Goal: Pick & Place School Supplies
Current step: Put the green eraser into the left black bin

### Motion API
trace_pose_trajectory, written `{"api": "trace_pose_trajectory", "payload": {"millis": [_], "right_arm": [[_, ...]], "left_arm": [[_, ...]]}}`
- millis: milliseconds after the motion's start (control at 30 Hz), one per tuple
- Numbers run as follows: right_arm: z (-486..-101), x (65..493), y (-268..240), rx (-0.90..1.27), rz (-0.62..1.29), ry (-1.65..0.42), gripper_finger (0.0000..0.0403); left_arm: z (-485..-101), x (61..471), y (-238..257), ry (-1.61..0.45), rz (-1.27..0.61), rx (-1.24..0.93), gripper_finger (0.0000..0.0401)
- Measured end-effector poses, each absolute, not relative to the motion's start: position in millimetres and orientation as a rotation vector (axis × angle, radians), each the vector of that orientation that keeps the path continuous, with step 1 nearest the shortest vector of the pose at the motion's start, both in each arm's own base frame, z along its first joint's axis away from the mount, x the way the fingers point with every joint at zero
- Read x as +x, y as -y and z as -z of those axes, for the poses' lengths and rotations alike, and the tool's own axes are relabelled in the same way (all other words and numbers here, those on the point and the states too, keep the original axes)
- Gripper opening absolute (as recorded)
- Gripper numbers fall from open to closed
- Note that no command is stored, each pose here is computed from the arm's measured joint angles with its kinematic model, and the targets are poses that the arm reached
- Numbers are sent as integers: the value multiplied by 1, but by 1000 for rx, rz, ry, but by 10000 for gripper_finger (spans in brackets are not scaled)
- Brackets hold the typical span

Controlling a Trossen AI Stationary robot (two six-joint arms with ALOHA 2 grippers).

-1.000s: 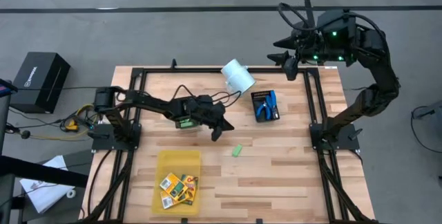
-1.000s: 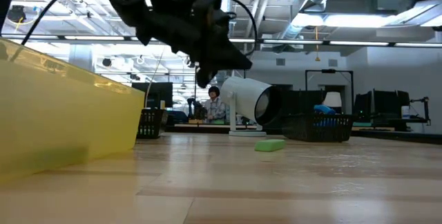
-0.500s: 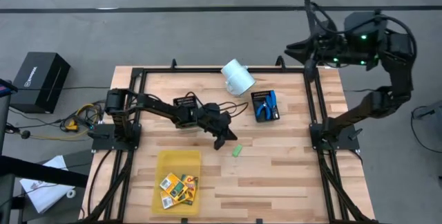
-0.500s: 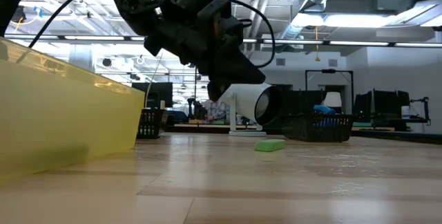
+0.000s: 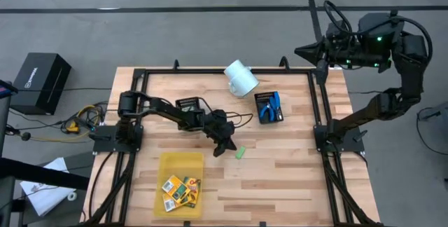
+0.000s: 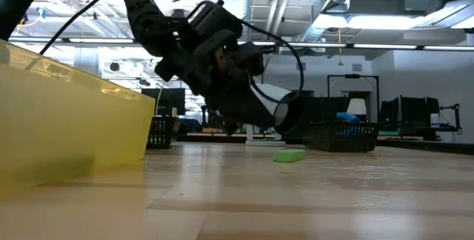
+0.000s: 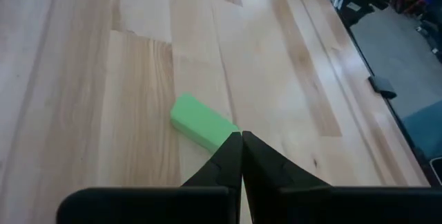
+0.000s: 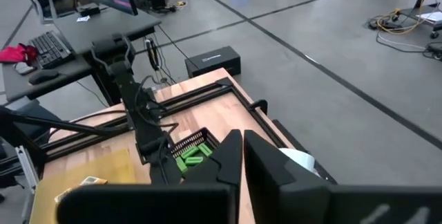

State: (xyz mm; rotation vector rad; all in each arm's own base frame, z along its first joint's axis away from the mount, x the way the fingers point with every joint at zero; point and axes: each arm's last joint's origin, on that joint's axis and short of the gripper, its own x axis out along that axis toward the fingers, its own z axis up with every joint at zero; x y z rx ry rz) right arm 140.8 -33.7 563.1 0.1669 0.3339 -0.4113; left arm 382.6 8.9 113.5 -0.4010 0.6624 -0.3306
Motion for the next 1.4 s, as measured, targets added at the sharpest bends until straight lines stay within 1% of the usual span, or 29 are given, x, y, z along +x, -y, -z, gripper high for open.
{"api": "trace_pose_trajectory", "payload": {"millis": [100,333,667,900,1200,1400], "right_arm": [[-562,144,34,168,409,-341,2],[-561,148,35,173,411,-349,2],[-561,147,35,164,405,-350,1],[-561,147,34,158,380,-354,0],[-561,147,34,161,380,-354,0],[-561,147,34,162,378,-355,0]], "left_arm": [[-113,387,-9,-652,333,-396,1],[-110,397,-10,-645,332,-395,1],[-109,396,-10,-654,321,-395,1],[-91,399,-8,-698,308,-420,1],[-100,413,-3,-650,330,-411,1],[-91,410,-3,-712,310,-411,1]]}}
